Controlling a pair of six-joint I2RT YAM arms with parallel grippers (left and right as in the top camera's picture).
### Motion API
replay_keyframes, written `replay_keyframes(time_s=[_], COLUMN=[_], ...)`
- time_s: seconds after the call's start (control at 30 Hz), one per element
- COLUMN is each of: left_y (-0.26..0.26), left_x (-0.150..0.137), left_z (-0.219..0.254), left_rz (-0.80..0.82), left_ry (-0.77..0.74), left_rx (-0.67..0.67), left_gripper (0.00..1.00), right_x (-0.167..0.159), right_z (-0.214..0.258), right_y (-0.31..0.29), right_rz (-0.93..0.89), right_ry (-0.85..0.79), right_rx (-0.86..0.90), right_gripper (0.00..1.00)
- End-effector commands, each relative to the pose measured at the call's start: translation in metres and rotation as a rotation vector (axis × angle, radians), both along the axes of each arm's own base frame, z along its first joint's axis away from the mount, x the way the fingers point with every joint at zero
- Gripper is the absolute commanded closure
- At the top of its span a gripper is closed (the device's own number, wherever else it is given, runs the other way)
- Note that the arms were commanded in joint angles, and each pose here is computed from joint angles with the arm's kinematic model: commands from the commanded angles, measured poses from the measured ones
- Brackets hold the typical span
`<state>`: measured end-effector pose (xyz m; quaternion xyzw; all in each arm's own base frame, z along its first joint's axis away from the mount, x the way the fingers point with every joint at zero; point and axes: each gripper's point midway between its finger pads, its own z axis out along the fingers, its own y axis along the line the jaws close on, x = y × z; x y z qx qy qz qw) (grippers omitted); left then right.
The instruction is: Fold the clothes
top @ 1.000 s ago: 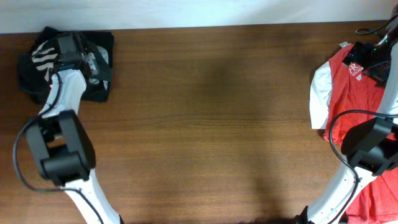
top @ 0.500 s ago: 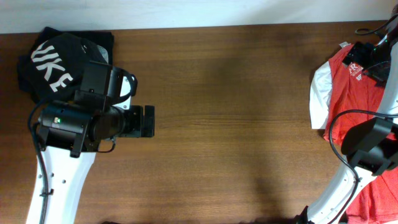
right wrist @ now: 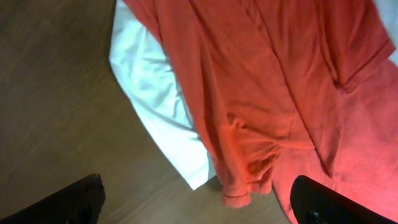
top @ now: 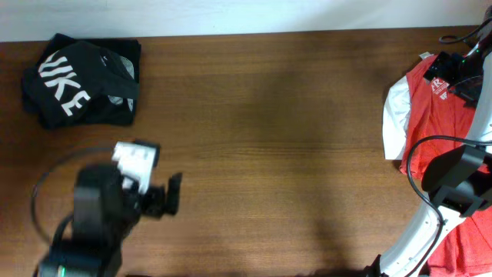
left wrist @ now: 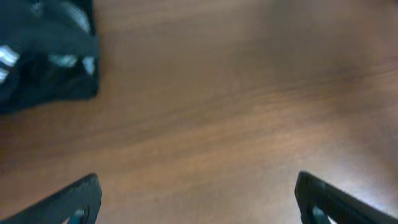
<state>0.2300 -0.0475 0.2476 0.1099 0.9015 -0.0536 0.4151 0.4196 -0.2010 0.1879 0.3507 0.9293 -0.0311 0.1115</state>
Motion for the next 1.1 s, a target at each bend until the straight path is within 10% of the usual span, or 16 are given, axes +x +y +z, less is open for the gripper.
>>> replay_keyframes(time_s=[0.0,0.47,1.07], left_y=[0.009,0.032,0.061], left_x=[-0.032,0.007,0.016], left_z=[0.001,-0.047,-0.090], left_rz=[-0.054,0.040,0.191], left_ry=[-0.224,-0.723,-0.651], left_rx=[0.049,0.114,0.136], left_gripper=[0.01,0.01,0.01], right_x=[-0.002,-0.002,-0.002], right_z=[0.005,0.005,0.005], right_y=[-0.003,-0.003,-0.003], right_rz=[-0.011,-0.011,-0.011], right_ry=[-0.005,-0.004,-0.005], right_rx=[-0.013,-0.013,-0.013], right_gripper=[0.01,0.01,0.01])
